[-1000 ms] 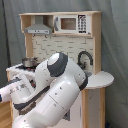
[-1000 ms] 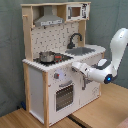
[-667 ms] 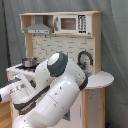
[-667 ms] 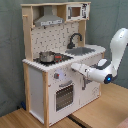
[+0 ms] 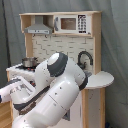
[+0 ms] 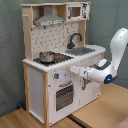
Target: Play with the kitchen
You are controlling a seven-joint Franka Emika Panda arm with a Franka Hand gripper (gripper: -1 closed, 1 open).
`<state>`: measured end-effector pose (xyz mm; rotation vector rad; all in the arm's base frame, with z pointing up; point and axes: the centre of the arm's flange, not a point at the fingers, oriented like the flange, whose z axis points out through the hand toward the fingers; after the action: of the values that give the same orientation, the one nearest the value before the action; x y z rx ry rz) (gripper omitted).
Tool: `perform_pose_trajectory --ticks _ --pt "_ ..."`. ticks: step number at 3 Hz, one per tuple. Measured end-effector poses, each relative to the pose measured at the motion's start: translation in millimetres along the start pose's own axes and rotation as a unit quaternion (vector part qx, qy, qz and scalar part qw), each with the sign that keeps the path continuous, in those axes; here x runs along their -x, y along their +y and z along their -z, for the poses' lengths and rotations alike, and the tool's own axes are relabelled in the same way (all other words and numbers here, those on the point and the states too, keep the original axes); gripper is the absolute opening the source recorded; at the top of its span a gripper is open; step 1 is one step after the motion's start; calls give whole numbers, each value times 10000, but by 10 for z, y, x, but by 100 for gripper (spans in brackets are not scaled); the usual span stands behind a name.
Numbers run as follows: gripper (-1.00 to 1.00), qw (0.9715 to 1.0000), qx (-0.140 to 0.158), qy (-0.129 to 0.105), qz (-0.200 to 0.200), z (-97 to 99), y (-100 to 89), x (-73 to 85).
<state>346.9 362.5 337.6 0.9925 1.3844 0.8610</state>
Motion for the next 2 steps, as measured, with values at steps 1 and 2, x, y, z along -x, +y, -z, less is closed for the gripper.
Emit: perform_pose_trajectory --ticks 1,2 --pt "-100 9982 38 -33 600 0 -7 -8" --pt "-100 9919 88 -91 1260 0 -19 -20"
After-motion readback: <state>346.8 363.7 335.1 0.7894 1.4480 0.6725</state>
